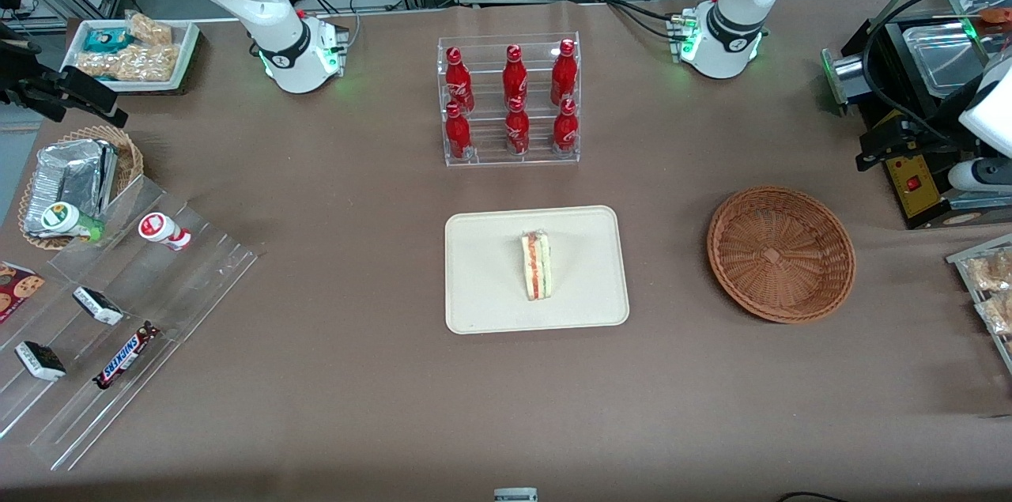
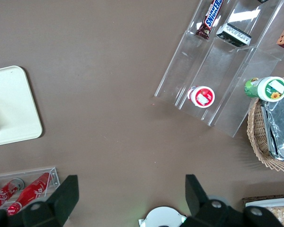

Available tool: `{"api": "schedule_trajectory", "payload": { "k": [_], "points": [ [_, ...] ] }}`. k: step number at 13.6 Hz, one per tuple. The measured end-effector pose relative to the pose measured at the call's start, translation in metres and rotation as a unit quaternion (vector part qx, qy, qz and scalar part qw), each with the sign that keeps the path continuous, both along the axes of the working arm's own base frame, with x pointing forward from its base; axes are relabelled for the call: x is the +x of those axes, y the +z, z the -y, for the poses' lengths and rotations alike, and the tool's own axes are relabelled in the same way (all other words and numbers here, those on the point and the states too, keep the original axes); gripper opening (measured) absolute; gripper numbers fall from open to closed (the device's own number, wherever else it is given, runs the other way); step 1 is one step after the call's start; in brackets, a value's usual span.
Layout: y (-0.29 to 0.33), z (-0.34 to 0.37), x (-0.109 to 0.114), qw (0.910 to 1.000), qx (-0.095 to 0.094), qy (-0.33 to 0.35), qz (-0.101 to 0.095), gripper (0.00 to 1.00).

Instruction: Place sandwich from basket to tray

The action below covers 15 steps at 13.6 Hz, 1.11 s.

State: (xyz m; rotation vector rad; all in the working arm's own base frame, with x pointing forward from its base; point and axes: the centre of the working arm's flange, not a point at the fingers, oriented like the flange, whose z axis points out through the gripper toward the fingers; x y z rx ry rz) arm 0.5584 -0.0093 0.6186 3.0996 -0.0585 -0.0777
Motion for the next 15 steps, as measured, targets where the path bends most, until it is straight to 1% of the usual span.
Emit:
{"api": "schedule_trajectory", "payload": {
  "k": [15],
  "points": [
    [-0.0027, 0.0006, 0.0018, 1.0, 0.0, 0.0, -0.002, 1.0]
  ]
}}
